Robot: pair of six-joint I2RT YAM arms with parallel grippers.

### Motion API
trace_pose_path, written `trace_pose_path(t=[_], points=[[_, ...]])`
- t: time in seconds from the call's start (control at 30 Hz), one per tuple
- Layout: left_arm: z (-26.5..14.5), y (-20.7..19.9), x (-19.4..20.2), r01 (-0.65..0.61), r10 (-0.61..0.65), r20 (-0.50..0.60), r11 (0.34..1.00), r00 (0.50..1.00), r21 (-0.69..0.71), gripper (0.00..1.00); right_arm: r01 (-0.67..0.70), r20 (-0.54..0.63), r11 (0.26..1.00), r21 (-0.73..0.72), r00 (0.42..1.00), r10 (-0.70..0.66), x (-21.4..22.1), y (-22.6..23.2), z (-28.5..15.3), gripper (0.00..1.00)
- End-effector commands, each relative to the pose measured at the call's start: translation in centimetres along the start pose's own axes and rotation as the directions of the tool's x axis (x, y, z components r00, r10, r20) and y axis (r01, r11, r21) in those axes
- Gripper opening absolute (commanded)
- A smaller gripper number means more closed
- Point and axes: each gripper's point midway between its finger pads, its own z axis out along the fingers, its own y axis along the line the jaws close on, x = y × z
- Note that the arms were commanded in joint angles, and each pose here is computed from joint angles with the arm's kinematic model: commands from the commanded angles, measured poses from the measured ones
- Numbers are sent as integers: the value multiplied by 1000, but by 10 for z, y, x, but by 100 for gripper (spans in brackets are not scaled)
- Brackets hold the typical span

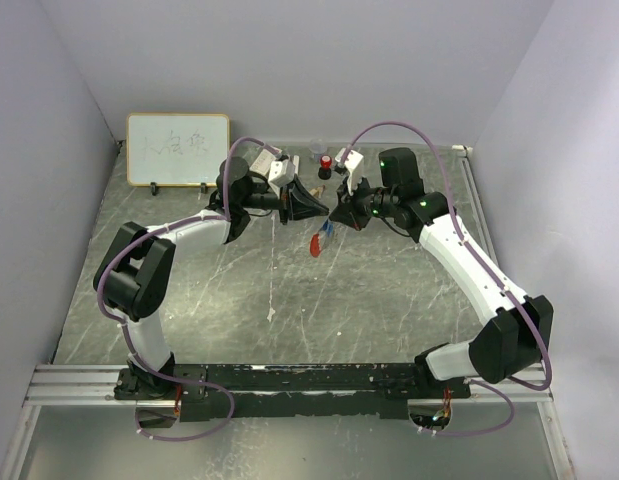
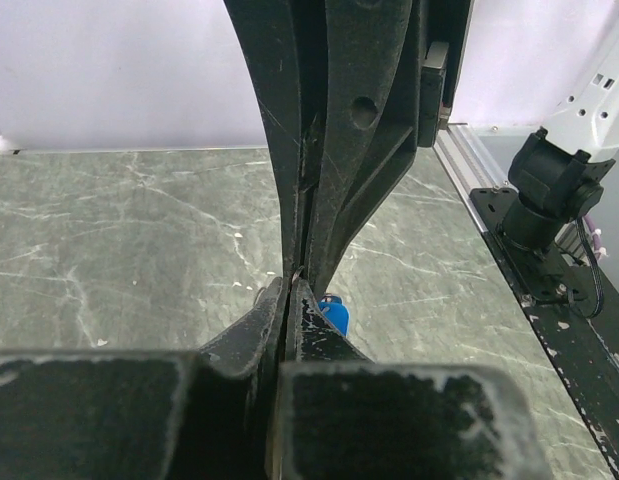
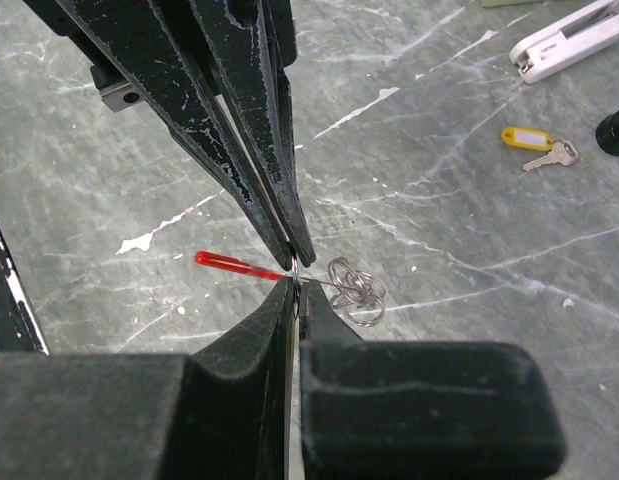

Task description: Put the keys on the keyring

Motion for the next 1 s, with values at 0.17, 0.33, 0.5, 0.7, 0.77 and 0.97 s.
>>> trace_pose_path(t=[0.17,0.33,0.5,0.7,0.77,0.97], points=[[7,-4,-8,-47,47,7,999,999,25,7,33,47,999,-5,998,-33,-19,-1,-2,0],[6,-4,-11,-51,51,25,999,998,0,7,36,61,999,5,997,-36,-21,-1,-4,0],[6,-4,-20,-56,57,62,998,996,-20,7,30,81,999,34,996,-32,-25,-3,-7,26],[4,-2,-33,-62,68,103,997,992,-55,7,51,133,995,82,989,-62,-35,-2,-21,38],[1,-1,-37,-64,71,117,996,991,-66,7,55,155,991,119,985,-73,-40,-5,-27,38],[-11,-10,-55,-50,60,186,997,981,-56,7,57,212,983,177,973,-94,-48,-6,-43,37]])
